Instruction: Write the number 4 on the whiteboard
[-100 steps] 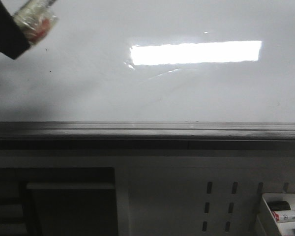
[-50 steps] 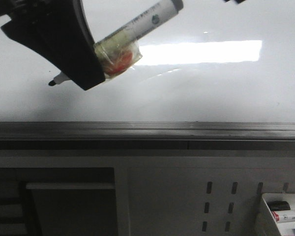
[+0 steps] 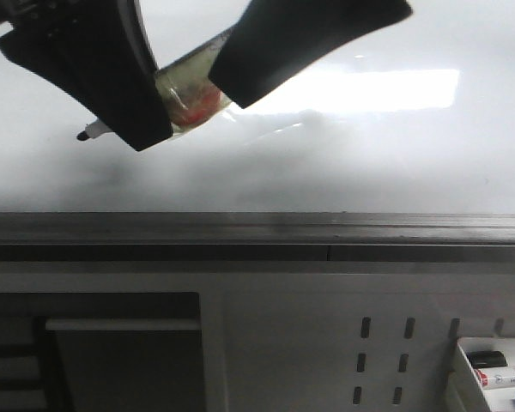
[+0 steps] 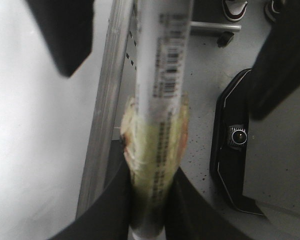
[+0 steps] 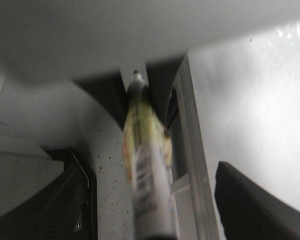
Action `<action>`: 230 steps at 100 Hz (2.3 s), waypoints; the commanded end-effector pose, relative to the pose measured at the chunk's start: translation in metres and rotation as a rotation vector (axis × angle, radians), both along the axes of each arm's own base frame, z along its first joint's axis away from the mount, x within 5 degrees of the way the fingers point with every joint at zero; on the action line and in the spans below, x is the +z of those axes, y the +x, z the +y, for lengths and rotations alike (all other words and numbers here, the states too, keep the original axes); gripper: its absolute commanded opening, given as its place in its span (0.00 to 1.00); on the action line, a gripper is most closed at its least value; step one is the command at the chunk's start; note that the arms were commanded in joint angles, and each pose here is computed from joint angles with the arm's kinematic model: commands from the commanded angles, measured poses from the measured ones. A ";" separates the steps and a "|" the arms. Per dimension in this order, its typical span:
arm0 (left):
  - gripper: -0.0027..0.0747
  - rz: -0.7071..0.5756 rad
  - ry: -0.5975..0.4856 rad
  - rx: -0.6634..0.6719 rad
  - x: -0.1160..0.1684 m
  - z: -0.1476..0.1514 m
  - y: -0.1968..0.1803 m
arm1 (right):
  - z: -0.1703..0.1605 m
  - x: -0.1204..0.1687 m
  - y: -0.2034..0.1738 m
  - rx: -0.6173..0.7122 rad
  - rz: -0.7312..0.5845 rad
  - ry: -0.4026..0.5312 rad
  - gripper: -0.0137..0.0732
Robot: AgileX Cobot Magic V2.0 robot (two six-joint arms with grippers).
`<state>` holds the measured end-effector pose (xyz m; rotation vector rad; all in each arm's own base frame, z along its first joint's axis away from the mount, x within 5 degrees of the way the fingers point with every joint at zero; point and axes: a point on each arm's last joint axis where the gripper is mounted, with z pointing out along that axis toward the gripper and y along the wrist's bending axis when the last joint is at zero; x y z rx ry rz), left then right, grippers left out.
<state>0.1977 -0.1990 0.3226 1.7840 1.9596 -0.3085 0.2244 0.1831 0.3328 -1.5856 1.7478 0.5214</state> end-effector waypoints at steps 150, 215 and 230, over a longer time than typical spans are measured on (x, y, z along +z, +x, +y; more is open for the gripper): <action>0.42 -0.124 -0.406 0.462 0.053 0.088 -0.018 | -0.034 0.042 -0.020 -0.400 0.037 0.101 0.09; 0.42 -0.188 -0.612 0.839 0.023 0.143 -0.049 | -0.040 0.040 -0.015 -0.597 0.248 0.132 0.08; 0.42 -0.188 -0.612 0.839 0.023 0.143 -0.049 | -0.028 0.056 0.003 -0.603 0.274 0.133 0.08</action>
